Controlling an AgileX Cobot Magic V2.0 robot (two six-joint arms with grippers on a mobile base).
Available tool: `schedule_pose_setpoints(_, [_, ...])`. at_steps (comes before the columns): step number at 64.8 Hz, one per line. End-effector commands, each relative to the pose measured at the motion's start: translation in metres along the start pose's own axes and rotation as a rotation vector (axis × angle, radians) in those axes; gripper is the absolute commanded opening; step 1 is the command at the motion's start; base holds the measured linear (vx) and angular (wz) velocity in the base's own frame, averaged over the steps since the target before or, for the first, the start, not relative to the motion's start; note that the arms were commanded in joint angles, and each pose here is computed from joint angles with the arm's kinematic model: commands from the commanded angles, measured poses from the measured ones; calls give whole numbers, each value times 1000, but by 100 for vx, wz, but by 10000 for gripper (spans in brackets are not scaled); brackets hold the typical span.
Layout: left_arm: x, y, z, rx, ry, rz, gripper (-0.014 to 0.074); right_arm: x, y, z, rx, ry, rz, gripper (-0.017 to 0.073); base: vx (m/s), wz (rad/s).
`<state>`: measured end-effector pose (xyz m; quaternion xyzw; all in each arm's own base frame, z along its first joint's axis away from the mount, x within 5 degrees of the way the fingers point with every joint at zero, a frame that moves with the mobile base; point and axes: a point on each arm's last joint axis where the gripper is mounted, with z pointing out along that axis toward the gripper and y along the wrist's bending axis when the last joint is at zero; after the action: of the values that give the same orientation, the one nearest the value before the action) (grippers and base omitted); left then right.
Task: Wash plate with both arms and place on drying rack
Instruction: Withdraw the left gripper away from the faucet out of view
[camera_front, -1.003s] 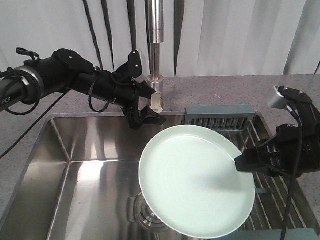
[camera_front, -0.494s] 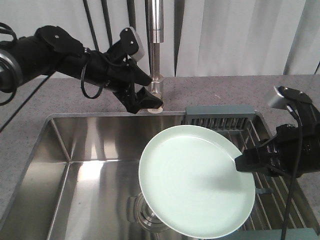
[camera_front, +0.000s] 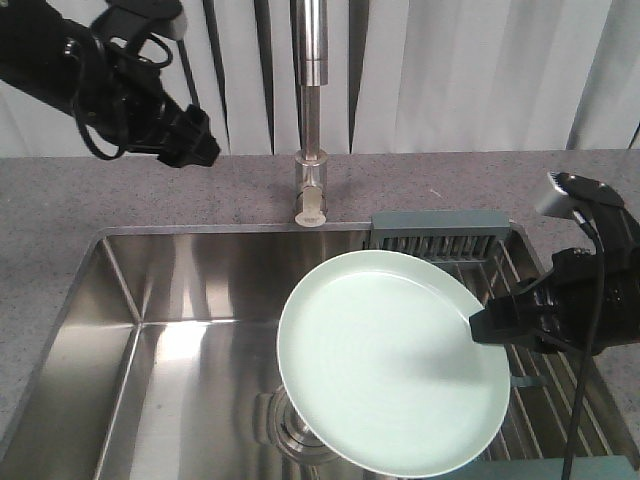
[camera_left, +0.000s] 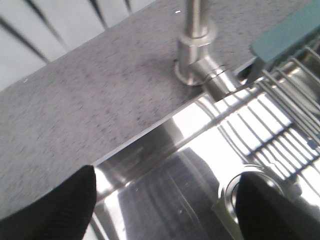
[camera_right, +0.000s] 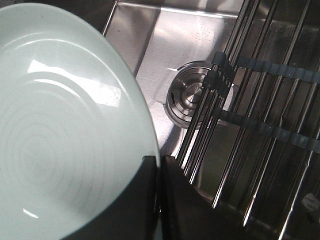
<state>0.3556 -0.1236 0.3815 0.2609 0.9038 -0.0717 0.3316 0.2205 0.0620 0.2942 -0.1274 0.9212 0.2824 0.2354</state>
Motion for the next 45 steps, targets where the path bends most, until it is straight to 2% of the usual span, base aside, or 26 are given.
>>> schedule_pose_setpoints(1, [3,0,-43,-76,-75,-84,533,-9,9,-11,-22,-76,-12,-8,0,0])
schedule_pose_setpoints(16, [42,-10,-66,-91,-114,-96,533,-9,9,-11,-22,-76,-12,-8,0,0])
schedule_pose_setpoints(27, [73,-17,-78,-102,-165,-162,533,-9,9,-11,-22,-76,-12,-8,0,0])
schedule_pose_setpoints(45, [129,-14,-106,-158,-188,-303,533,-9,9,-11,-22,-76,-12,-8,0,0])
